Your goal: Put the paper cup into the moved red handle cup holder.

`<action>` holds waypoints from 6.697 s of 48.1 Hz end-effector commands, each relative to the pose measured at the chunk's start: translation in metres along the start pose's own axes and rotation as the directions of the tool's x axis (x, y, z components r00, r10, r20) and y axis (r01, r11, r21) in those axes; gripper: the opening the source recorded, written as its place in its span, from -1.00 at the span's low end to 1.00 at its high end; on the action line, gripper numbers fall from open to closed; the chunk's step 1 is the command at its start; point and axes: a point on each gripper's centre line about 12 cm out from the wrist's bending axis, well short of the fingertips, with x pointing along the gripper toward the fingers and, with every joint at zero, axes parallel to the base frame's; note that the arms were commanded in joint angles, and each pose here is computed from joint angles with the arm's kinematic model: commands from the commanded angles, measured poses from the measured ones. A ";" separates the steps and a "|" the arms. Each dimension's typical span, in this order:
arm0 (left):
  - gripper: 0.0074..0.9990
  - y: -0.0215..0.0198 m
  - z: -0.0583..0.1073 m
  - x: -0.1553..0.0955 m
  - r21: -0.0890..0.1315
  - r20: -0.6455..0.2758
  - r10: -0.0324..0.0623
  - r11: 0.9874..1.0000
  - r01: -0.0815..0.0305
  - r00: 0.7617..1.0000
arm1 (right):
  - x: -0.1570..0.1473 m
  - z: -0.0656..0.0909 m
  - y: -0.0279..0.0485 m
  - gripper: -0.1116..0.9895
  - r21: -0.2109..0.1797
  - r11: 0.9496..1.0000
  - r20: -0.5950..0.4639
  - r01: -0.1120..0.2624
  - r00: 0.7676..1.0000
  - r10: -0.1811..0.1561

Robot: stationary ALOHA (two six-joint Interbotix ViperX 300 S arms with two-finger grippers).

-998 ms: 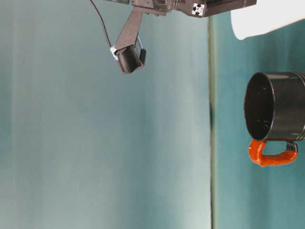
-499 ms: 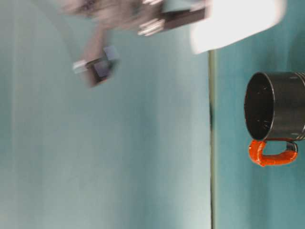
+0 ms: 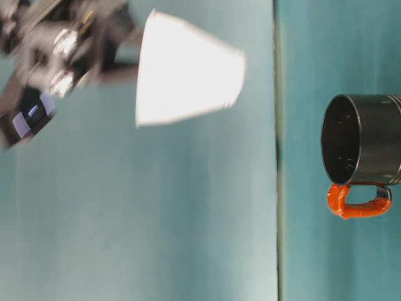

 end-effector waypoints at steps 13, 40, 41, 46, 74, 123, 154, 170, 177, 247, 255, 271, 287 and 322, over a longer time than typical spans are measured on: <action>0.79 0.0007 0.007 -0.005 -0.002 0.027 0.003 1.000 -0.003 1.000 | 0.033 0.027 0.0252 -0.98 -0.084 0.996 -0.003 0.005 1.000 -0.005; 0.79 0.0006 0.005 -0.004 0.000 0.023 0.003 1.000 -0.003 1.000 | 0.101 0.004 0.0139 -0.99 -0.075 0.997 -0.044 0.029 0.999 -0.032; 0.79 0.0006 0.006 -0.004 0.000 0.024 0.003 1.000 -0.003 1.000 | 0.101 0.004 0.0130 -0.99 -0.074 0.997 -0.042 0.029 0.999 -0.032; 0.79 0.0006 0.005 -0.004 0.000 0.023 0.003 1.000 -0.003 1.000 | 0.105 0.001 0.0123 -0.99 -0.074 0.997 -0.042 0.029 0.999 -0.032; 0.79 0.0005 0.006 -0.004 0.000 0.024 0.002 1.000 -0.002 1.000 | 0.118 -0.001 0.0097 -0.99 -0.084 0.996 -0.057 0.039 0.997 -0.044; 0.79 0.0006 0.006 -0.004 0.001 0.024 0.003 1.000 -0.003 1.000 | 0.105 0.005 0.0182 0.61 -0.095 0.995 -0.016 0.021 1.000 -0.022; 0.79 0.0000 0.003 -0.009 0.001 0.035 0.002 1.000 -0.002 0.999 | -0.013 -0.003 0.0375 0.61 -0.212 0.977 0.241 0.001 0.969 0.051; 0.79 -0.0004 0.003 -0.009 0.002 0.035 0.001 1.000 -0.001 0.999 | -0.014 -0.011 0.0403 0.61 -0.226 0.974 0.239 -0.003 0.969 0.059; 0.79 -0.0012 0.003 -0.010 0.004 0.037 -0.001 1.000 0.000 0.999 | -0.014 -0.010 0.0429 0.61 -0.230 0.973 0.253 -0.010 0.965 0.069; 0.79 -0.0028 0.004 -0.010 0.007 0.039 -0.005 1.000 0.004 0.999 | -0.010 -0.012 0.0466 0.61 -0.237 0.972 0.246 -0.014 0.967 0.074; 0.79 -0.0028 0.004 -0.010 0.007 0.039 -0.005 1.000 0.004 0.999 | -0.010 -0.012 0.0466 0.61 -0.235 0.972 0.246 -0.014 0.967 0.074; 0.79 -0.0028 0.004 -0.010 0.005 0.039 -0.005 1.000 0.004 0.999 | -0.010 -0.013 0.0464 0.61 -0.235 0.972 0.244 -0.014 0.967 0.073; 0.79 -0.0028 0.004 -0.010 0.002 0.039 -0.005 1.000 0.005 0.999 | -0.010 -0.013 0.0463 0.61 -0.235 0.972 0.243 -0.013 0.967 0.072; 0.79 -0.0029 0.004 -0.010 0.001 0.040 -0.005 1.000 0.005 0.999 | -0.009 -0.013 0.0463 0.61 -0.235 0.972 0.242 -0.013 0.968 0.071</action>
